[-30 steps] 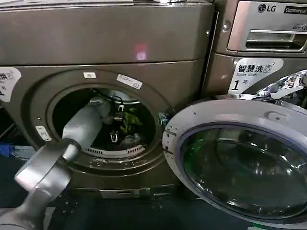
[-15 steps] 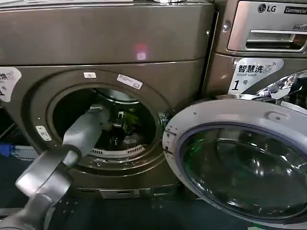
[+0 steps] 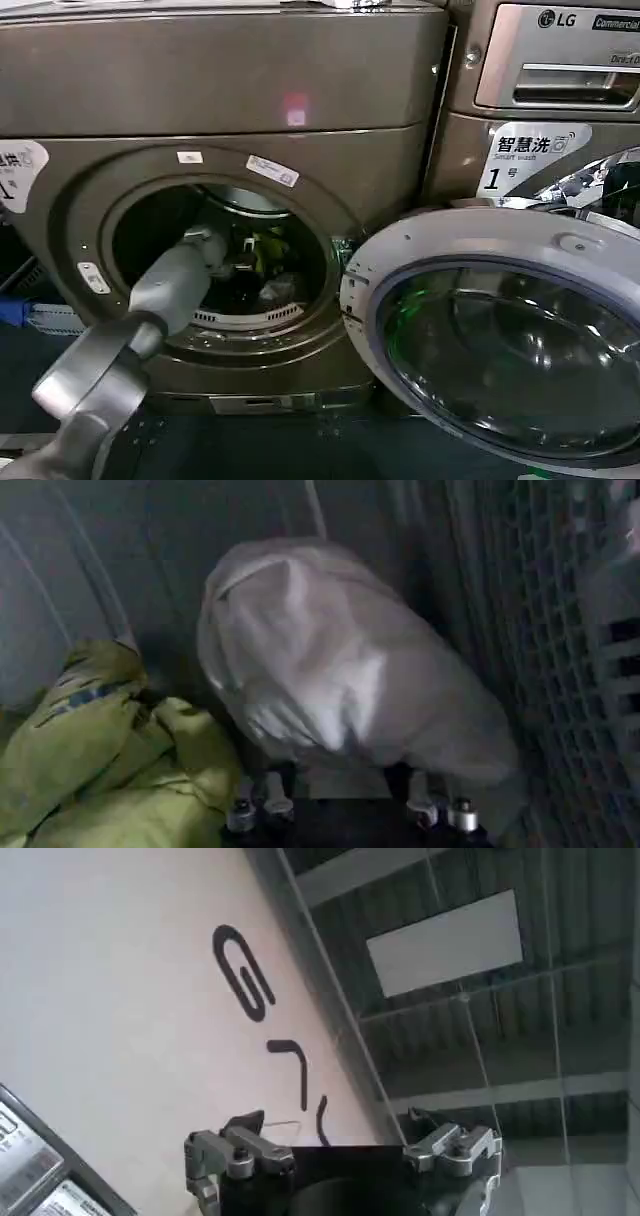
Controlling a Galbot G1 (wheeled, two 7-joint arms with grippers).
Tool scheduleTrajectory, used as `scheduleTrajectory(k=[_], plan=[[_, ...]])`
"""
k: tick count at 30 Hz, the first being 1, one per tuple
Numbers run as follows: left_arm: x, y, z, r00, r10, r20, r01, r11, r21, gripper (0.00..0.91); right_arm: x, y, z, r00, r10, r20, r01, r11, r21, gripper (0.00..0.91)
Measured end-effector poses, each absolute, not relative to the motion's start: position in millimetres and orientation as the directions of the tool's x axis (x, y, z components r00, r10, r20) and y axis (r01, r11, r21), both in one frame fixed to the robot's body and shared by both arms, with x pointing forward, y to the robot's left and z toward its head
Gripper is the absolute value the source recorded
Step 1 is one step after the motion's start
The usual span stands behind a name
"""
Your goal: Grasp the clothes from the dryer.
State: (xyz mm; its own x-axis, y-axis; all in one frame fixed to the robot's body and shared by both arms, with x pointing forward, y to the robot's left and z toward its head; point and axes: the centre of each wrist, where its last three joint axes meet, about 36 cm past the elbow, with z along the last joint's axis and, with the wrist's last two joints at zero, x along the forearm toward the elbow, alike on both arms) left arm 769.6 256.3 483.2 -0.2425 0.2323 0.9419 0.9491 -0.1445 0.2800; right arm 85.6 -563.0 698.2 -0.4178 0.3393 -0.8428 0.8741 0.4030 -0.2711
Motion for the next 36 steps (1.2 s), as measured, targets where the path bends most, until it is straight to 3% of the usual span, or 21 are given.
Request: scheduleTrajectory(k=[25,36], plan=[[766.3,260.6,475.1,-0.276,0.328,0.903,0.937,-0.118,0.329,0.0,89.6,-560.1,695.3,-0.429,0.332,-0.84,0.866,0.416,-0.278,0.907],[765.2,261.5,481.4,-0.391,0.439,0.809,0.907,0.036,0.42,0.0,91.5,-558.4,695.7,-0.43,0.33,-0.84,0.864,0.421,-0.276,0.907]])
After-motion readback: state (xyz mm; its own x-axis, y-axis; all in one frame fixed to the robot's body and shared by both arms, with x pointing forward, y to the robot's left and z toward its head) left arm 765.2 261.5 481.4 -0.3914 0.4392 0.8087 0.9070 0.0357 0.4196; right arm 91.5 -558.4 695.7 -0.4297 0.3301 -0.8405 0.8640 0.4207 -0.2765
